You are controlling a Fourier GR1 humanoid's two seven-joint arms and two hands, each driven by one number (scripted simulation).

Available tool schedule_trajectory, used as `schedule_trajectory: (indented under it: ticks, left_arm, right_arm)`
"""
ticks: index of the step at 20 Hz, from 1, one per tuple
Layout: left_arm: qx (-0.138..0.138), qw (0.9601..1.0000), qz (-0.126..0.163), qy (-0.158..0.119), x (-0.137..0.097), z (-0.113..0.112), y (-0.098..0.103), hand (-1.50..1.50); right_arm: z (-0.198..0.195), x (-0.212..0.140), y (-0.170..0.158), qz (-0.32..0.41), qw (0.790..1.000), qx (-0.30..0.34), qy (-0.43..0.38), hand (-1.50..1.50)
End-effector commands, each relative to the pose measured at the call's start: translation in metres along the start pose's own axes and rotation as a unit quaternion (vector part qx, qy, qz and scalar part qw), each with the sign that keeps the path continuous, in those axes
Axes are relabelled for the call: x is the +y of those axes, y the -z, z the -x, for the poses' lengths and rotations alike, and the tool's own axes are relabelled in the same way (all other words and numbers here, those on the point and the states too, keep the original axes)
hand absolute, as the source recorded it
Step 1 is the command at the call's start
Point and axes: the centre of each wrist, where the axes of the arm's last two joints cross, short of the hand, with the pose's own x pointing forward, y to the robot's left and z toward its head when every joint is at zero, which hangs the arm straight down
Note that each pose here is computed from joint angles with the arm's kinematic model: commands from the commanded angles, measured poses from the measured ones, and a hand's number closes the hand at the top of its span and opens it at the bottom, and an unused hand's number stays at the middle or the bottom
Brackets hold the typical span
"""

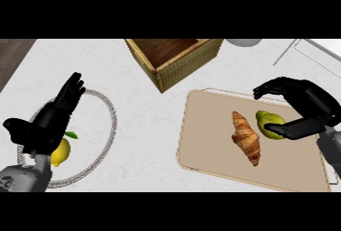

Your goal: Pick the croissant from the tray and place it in the tiered shelf

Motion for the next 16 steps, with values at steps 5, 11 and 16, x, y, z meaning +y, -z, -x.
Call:
schedule_trajectory:
  ticks: [5, 11, 16]
  left_arm:
    - [0.014, 0.9998, -0.006, -0.011, 0.0, 0.005, -0.006, 0.0]
    - [0.013, 0.9999, 0.002, -0.009, 0.0, 0.002, -0.018, 0.0]
    - [0.016, 0.9998, -0.006, 0.0, 0.003, 0.006, -0.027, 0.0]
  right_arm:
    - [0.006, -0.052, -0.014, -0.132, 0.991, -0.012, -0.009, -1.5]
    - [-0.044, -0.077, -0.013, -0.146, 0.98, 0.017, -0.134, -1.5]
    - [-0.063, -0.059, 0.007, -0.198, 0.957, 0.034, -0.21, -1.5]
